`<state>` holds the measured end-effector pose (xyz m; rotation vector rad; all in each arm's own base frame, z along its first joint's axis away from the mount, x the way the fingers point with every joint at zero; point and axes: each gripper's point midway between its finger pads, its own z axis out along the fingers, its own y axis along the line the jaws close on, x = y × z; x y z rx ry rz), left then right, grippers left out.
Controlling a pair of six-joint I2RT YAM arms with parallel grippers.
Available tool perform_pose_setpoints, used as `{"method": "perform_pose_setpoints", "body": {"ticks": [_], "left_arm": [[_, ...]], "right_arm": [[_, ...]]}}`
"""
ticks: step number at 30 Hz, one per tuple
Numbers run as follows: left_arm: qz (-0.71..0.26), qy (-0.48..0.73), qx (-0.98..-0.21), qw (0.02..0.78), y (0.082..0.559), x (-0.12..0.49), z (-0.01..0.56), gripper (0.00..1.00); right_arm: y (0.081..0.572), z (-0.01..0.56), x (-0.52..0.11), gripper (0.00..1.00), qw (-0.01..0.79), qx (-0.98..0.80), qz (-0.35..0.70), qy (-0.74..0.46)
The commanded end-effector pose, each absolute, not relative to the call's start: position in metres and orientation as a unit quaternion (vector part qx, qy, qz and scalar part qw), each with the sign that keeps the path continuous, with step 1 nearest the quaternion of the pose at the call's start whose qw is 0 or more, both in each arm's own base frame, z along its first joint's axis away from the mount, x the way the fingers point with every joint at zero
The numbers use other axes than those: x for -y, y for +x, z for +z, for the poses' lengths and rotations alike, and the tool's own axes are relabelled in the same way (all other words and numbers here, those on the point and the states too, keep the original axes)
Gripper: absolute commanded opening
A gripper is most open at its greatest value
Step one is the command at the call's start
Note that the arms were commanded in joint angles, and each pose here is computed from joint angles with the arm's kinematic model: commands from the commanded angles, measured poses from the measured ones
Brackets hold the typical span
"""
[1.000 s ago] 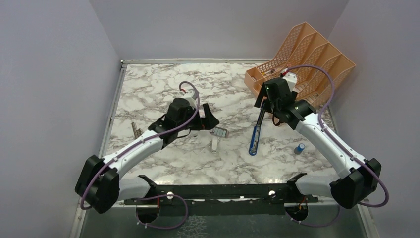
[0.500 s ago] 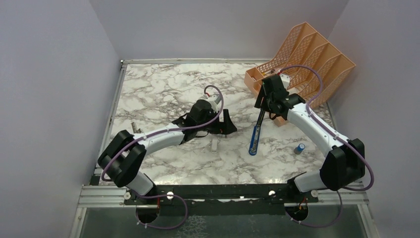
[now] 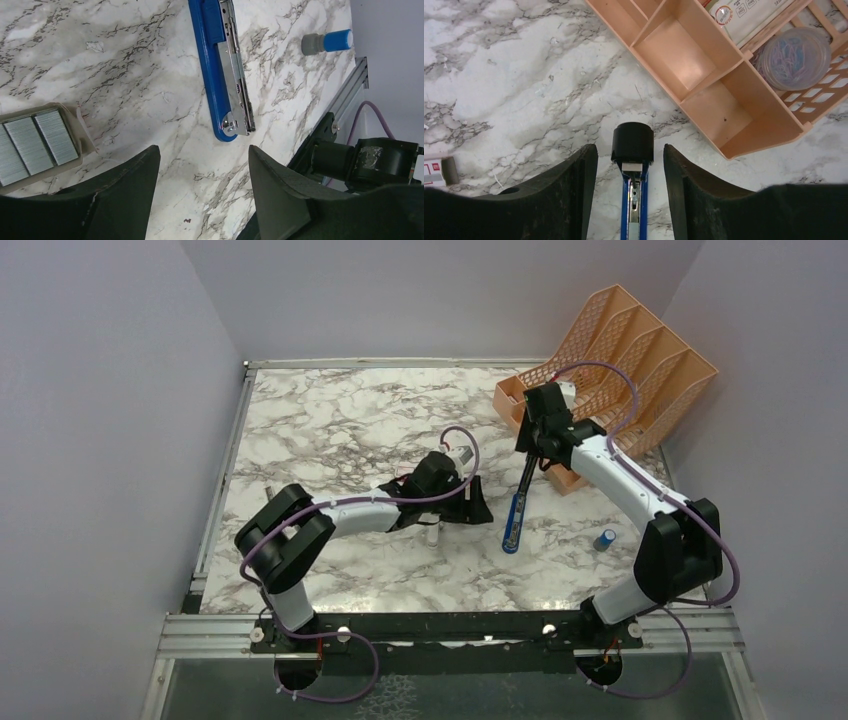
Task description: Load the staples into the stapler
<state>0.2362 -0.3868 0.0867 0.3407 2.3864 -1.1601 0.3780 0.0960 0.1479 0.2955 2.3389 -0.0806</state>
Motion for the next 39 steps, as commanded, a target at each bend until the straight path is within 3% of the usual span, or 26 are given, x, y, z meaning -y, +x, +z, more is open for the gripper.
{"method": "perform_pose_setpoints", "body": {"ticks": [1, 8, 12, 19, 39], "left_arm": [[-0.431, 0.128, -0.862, 0.232, 0.236, 0.403, 0.088, 0.66], [-0.409, 0.15, -0.875, 0.209, 0.228, 0.409, 0.065, 0.6], [-0.408, 0.164, -0.876, 0.2, 0.226, 0.413, 0.063, 0.56], [-0.41, 0.18, -0.877, 0.176, 0.209, 0.433, 0.049, 0.41], [-0.39, 0.133, -0.895, 0.169, 0.208, 0.445, 0.003, 0.16]], "right_arm": [[0.398, 0.162, -0.094, 0.53, 0.411, -0.905, -0.034, 0.108], [0.396, 0.159, -0.092, 0.32, 0.4, -0.91, -0.038, 0.101], [0.388, 0.171, -0.092, 0.26, 0.407, -0.908, -0.028, 0.095], [0.371, 0.18, -0.103, 0.25, 0.413, -0.908, 0.02, 0.067], [0.333, 0.161, -0.118, 0.24, 0.369, -0.924, 0.083, 0.048]]}}
